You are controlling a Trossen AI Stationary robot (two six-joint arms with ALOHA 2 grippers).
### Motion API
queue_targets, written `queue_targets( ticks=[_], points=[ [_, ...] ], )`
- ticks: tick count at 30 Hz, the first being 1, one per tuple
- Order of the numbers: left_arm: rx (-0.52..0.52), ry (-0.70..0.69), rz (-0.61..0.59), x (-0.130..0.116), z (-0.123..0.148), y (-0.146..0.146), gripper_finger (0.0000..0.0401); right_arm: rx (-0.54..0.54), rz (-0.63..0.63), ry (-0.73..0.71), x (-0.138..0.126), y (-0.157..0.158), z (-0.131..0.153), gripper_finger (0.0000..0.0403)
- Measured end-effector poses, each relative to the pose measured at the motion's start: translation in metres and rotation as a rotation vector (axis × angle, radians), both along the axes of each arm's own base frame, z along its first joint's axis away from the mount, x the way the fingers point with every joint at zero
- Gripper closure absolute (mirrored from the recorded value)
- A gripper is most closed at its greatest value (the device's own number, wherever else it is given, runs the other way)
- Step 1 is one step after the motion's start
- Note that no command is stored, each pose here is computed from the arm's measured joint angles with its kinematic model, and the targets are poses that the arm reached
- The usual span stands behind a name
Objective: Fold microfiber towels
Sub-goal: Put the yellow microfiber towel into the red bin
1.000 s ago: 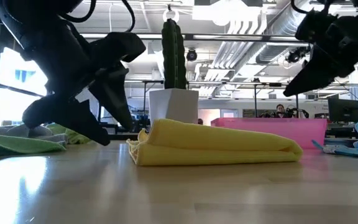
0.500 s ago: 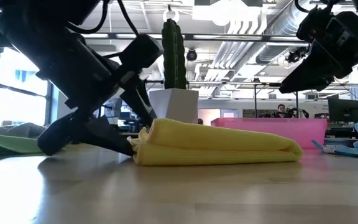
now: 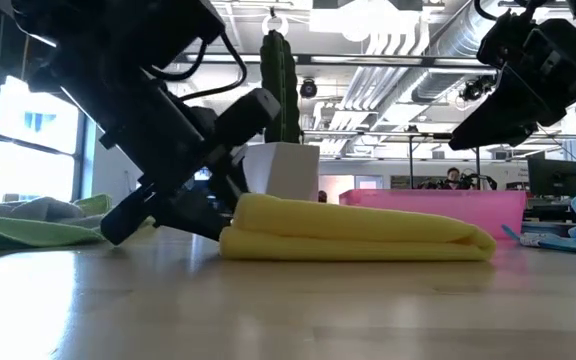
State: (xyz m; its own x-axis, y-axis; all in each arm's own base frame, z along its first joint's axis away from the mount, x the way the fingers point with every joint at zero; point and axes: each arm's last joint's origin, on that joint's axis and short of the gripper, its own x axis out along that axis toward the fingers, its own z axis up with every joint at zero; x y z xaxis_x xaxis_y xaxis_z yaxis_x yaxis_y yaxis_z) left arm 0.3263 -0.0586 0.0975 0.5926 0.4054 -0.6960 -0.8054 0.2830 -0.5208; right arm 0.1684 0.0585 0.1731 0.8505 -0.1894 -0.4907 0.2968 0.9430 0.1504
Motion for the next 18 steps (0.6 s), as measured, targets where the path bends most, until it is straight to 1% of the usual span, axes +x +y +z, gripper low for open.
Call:
queue_targets(
  ticks=[4, 5, 7, 9, 13, 15, 18],
  points=[
    [0.066, 0.031, -0.073, 0.002, 0.000, 0.005, 0.0377, 0.038, -0.022, -0.008, 0.000, 0.000, 0.000, 0.0263],
    [0.082, 0.034, -0.102, 0.004, 0.000, 0.007, 0.0388, 0.048, -0.028, -0.010, 0.000, 0.000, 0.000, 0.0263],
    [0.131, 0.043, -0.197, 0.008, 0.002, 0.009, 0.0390, 0.055, -0.031, -0.012, 0.000, 0.000, 0.000, 0.0263],
    [0.192, 0.058, -0.326, 0.012, 0.007, 0.011, 0.0387, 0.048, -0.024, -0.016, 0.000, 0.000, 0.000, 0.0263],
    [0.326, 0.071, -0.572, 0.026, 0.024, 0.011, 0.0397, 0.070, 0.005, -0.030, 0.002, 0.002, 0.002, 0.0258],
    [0.398, 0.071, -0.699, 0.032, 0.035, 0.009, 0.0396, 0.096, 0.036, -0.039, 0.003, 0.003, 0.003, 0.0246],
    [0.484, 0.057, -0.827, 0.041, 0.047, 0.008, 0.0398, 0.094, 0.098, -0.077, 0.005, 0.005, 0.008, 0.0219]
  ],
)
